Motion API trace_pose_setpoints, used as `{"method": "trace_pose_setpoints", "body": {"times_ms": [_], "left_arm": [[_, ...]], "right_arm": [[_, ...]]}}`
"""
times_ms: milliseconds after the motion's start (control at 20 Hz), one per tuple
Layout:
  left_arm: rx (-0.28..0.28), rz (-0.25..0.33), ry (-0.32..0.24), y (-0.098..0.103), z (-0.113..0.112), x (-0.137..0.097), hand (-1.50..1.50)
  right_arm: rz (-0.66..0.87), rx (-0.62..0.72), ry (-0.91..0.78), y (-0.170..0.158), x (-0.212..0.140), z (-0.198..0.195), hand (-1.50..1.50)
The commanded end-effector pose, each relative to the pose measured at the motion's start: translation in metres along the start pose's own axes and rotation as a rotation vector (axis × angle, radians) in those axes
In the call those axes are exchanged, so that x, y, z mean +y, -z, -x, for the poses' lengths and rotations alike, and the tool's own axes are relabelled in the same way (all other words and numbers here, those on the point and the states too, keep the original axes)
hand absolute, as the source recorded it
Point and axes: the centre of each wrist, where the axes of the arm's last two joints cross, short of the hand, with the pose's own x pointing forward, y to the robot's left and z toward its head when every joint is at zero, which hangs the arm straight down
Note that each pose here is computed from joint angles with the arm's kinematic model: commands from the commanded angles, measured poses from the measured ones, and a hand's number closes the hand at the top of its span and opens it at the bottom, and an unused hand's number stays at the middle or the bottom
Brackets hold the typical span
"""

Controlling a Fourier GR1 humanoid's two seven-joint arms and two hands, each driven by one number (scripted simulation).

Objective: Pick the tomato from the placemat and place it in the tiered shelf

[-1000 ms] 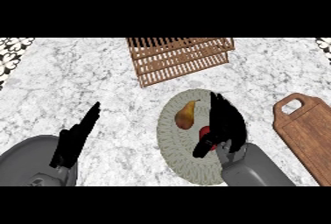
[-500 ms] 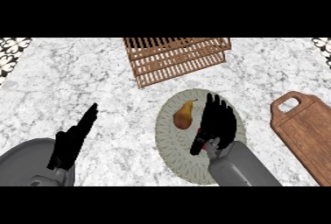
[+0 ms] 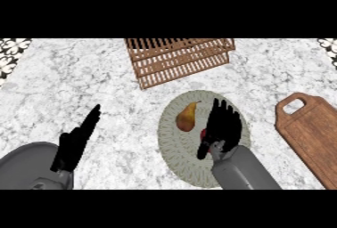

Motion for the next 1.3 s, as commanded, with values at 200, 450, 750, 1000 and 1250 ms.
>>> {"method": "trace_pose_setpoints", "body": {"times_ms": [200,450,750,1000,1250], "left_arm": [[0.043,0.01,0.005,-0.007,0.021,0.001,0.0],[0.027,0.0,0.005,-0.011,0.014,-0.005,0.0],[0.028,0.016,0.012,-0.003,0.002,0.008,0.0],[0.028,0.015,-0.034,-0.01,0.01,0.002,0.0],[0.024,0.024,0.018,-0.001,-0.007,0.025,0.0]], "right_arm": [[-0.03,0.197,-0.079,0.008,0.019,-0.004,-1.5],[-0.03,0.2,-0.09,0.002,0.028,-0.006,-1.5],[-0.049,0.098,-0.149,0.025,0.042,0.001,1.5],[-0.023,0.074,-0.094,0.016,0.021,-0.005,1.5],[0.091,0.076,-0.105,0.028,0.046,0.013,1.5]]}}
